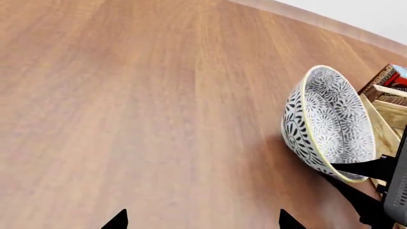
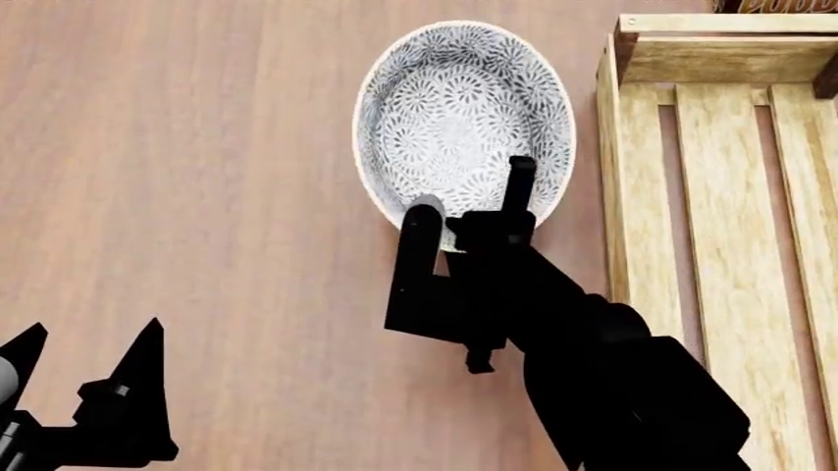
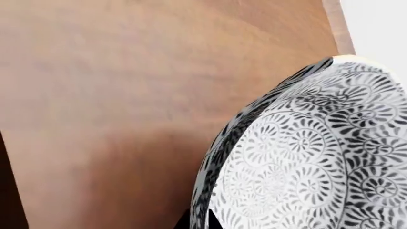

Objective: Pick up the bowl on the left and put it in the tray.

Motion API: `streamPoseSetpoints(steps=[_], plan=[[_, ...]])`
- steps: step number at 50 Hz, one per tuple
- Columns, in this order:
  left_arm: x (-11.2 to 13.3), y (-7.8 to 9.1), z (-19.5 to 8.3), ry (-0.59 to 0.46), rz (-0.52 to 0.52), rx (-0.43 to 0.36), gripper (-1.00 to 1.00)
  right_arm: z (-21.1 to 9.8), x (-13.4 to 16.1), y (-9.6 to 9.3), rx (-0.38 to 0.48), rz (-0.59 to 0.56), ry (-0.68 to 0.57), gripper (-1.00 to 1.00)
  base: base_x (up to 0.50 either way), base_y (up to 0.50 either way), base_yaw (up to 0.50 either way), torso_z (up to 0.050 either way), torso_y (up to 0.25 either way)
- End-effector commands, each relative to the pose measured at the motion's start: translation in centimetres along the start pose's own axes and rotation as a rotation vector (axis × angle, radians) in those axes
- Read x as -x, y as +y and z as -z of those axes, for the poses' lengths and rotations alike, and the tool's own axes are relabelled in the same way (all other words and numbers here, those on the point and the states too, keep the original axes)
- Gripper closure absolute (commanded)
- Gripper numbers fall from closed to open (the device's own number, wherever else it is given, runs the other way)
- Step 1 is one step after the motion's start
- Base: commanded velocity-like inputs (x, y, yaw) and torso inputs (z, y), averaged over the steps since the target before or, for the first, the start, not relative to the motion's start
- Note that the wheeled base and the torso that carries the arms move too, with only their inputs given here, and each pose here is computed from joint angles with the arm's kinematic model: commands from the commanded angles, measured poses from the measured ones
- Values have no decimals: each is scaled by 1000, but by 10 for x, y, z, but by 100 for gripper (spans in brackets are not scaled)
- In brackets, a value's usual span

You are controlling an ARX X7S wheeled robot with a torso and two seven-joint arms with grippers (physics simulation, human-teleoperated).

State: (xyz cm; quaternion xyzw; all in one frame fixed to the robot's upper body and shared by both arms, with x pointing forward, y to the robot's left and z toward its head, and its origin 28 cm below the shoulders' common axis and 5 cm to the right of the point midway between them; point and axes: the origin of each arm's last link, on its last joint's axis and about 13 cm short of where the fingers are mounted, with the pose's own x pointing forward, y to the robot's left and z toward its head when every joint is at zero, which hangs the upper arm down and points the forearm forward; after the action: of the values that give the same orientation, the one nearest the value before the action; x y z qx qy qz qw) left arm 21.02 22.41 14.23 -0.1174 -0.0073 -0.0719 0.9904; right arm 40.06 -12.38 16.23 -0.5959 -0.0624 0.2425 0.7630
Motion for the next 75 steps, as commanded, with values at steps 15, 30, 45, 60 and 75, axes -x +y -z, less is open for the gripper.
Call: streamPoseSetpoints(steps=[15,30,45,60,75], plan=[[0,-1,0,-1,5,-2,-100,-22,27,-39,34,99,-73,100,0,0,0,0,0],[1,-2,0,-2,10,2,-100,-24,90,-96,104,201,-4,100,0,0,0,0,0],[-2,-3,2,4,9,-7,-100,10,131,-99,103,164,175,100,0,0,0,0,0],[-2,-3,0,-1,1,-14,-100,43,146,-93,35,139,325,100,0,0,0,0,0],[-2,-3,1,3,4,-17,-100,68,136,-53,-10,58,400,100,0,0,0,0,0]])
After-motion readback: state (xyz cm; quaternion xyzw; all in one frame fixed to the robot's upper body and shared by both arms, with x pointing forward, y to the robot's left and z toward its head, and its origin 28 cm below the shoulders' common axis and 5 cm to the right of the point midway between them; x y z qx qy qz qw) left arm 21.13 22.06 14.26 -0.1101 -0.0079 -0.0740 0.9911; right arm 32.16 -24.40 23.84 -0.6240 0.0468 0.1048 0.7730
